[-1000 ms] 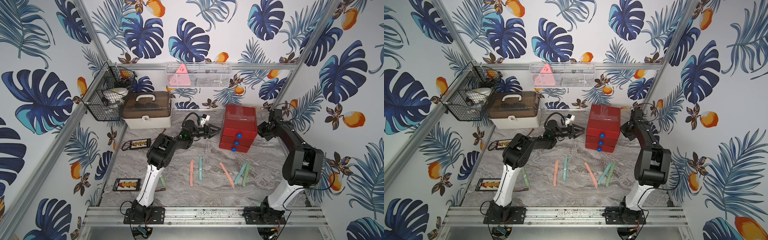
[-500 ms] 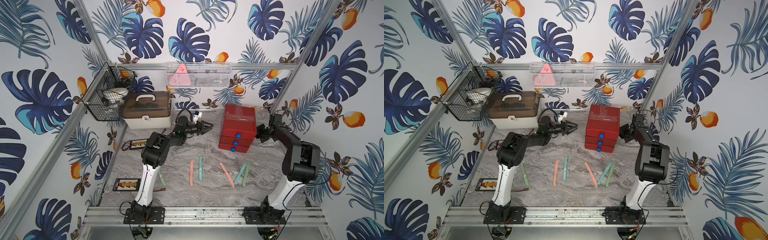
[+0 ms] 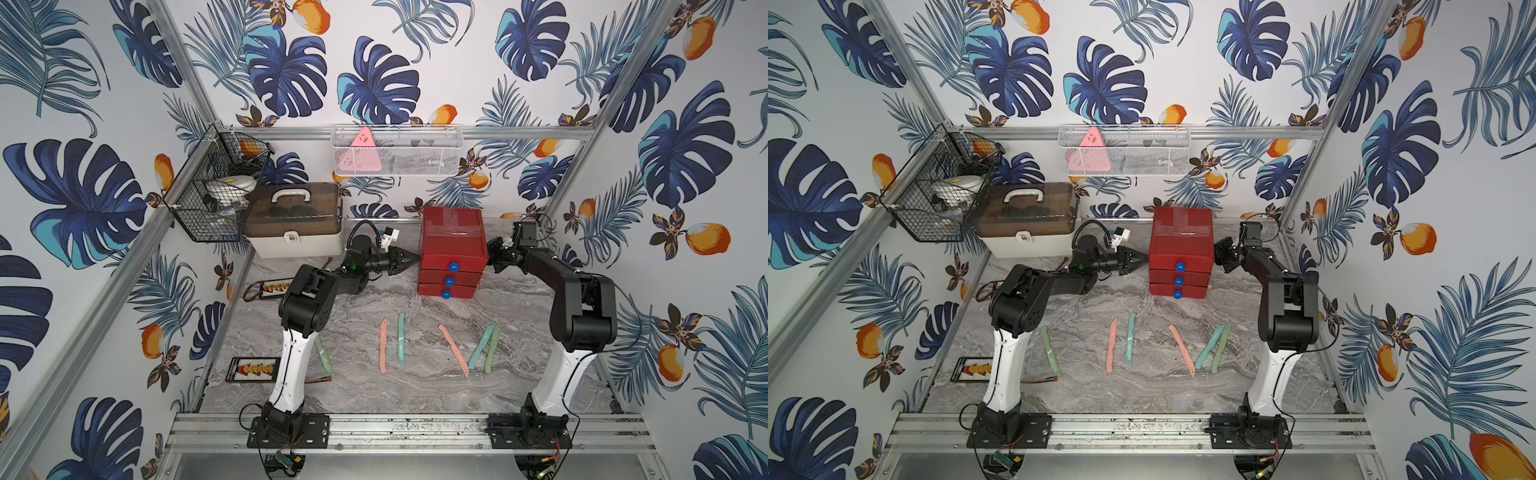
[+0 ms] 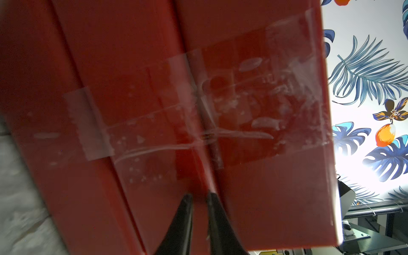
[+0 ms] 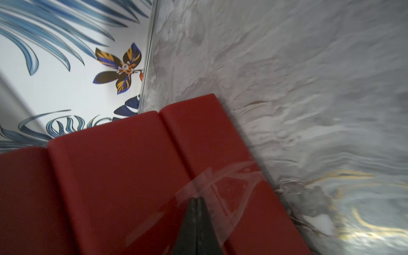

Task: Place the fruit knives into the drawer by color
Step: Move the storage box to the center of the board.

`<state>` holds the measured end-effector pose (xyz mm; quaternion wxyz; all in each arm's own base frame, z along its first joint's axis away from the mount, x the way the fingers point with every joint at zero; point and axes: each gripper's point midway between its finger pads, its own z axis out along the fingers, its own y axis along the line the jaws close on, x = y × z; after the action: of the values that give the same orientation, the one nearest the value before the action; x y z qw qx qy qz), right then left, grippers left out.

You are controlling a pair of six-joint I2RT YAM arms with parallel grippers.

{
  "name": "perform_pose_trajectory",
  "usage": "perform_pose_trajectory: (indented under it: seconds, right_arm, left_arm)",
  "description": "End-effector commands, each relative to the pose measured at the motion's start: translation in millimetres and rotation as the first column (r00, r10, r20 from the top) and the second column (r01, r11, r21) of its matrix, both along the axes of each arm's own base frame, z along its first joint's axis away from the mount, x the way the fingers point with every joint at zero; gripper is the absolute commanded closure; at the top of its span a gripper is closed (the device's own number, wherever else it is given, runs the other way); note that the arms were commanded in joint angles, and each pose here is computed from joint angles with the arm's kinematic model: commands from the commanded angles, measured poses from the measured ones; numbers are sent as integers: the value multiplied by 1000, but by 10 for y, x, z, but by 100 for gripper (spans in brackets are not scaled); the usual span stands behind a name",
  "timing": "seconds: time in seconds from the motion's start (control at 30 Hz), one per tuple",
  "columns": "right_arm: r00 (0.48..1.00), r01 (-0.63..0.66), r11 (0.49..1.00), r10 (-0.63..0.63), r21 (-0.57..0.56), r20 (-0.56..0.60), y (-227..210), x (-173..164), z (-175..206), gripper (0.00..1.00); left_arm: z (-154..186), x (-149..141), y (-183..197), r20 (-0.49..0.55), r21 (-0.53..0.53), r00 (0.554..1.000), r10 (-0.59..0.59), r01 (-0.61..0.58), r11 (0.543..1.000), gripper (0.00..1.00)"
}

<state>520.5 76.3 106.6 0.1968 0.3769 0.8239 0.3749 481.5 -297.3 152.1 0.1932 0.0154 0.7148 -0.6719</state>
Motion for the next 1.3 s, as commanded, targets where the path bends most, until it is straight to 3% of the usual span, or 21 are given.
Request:
perform_pose_trajectory:
  seconds: [0.0,0.47,0.63,0.8,0.97,1.1,1.23,1.27]
  right_arm:
    - [994,-108,993,106,56,30,454,22,74,100]
    - [951,-310,938,308,153,40,1976,117,-115,100]
    - [937,-350,920,346,175,55,2264,134,-109,100]
    - [950,-313,941,313,126,19,2120,143,-115,100]
    - [985,-165,986,166,17,-44,1489,180,-51,100]
    - [996,-56,997,53,-45,-74,935,116,97,100]
    - [997,-72,997,71,-33,-42,781,-102,377,100]
    - [995,-93,995,93,-32,-28,796,-172,433,94]
  left_arm:
    - [128,-51,226,52,-17,998,20,-19,1000,82]
    - [229,-375,1666,33,-12,964,264,-264,964,86]
    - [205,-543,1716,23,-5,962,272,-272,962,87]
    - [206,-652,1800,29,44,955,297,-298,954,87]
    - [141,-751,2009,28,148,925,379,-378,914,90]
    - [128,-817,2177,75,327,898,433,-432,840,92]
    - [115,-872,2309,69,494,892,447,-420,761,80]
    - [139,-901,2323,81,517,894,440,-415,748,80]
